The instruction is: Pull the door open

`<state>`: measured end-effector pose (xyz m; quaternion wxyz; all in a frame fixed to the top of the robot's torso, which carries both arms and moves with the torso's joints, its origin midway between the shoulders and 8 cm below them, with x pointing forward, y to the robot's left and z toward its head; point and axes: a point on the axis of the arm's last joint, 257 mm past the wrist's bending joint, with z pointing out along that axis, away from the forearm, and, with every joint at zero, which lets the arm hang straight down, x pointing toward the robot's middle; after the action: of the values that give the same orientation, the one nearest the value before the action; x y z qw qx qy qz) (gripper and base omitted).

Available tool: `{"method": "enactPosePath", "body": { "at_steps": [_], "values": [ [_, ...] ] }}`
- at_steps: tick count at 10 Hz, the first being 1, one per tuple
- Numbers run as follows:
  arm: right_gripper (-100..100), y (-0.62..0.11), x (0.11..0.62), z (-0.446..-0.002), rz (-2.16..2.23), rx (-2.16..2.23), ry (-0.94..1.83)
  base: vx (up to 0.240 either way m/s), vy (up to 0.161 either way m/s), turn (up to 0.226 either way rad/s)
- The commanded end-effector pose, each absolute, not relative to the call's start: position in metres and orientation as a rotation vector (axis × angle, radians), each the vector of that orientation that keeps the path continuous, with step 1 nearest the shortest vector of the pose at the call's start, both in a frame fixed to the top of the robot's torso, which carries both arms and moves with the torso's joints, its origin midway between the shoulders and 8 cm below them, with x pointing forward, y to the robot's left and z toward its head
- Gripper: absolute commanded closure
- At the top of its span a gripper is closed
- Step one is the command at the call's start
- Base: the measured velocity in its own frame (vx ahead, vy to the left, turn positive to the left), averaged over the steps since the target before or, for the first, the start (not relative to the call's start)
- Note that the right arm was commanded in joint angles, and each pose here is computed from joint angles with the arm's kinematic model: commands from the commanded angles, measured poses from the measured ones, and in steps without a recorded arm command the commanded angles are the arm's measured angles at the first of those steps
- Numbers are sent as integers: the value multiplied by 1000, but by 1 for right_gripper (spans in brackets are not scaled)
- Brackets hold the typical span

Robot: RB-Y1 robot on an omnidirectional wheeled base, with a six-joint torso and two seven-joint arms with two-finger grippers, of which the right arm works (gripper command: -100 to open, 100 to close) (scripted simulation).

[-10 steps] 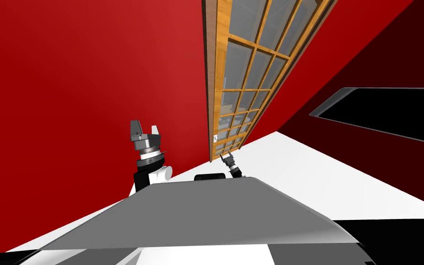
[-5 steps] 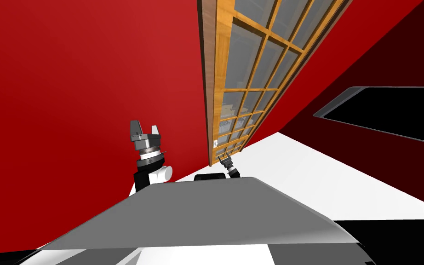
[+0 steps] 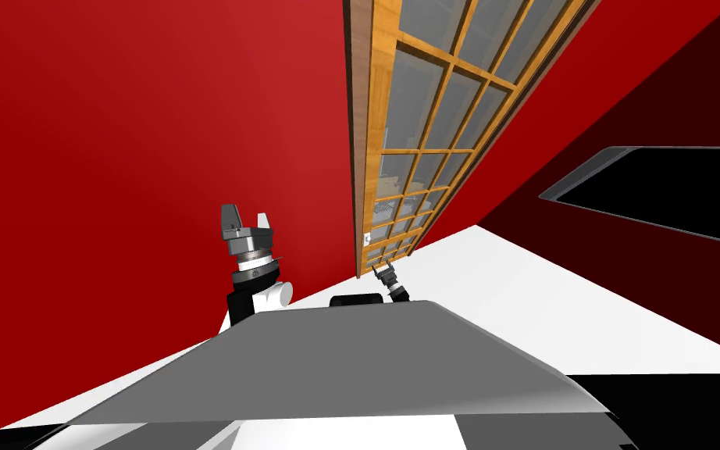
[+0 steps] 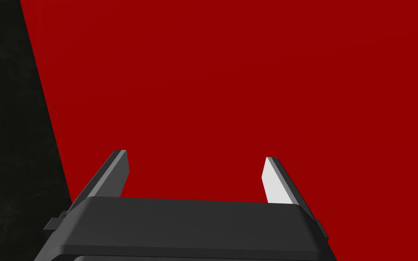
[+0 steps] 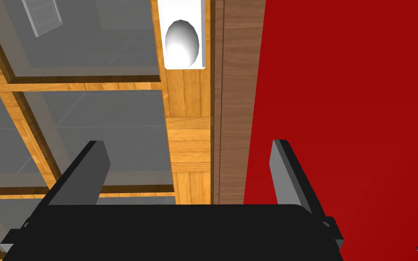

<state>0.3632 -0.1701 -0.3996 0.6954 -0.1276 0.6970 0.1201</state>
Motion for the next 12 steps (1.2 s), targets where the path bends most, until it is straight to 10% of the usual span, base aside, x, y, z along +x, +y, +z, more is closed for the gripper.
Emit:
{"method": "enactPosePath", "body": {
  "at_steps": [1, 12],
  "values": [
    [-100, -178, 363, -400, 256, -288, 1561, -197, 11, 107],
    [-100, -305, 367, -403, 49, -248, 1613, -121, 22, 191]
  ]
}}
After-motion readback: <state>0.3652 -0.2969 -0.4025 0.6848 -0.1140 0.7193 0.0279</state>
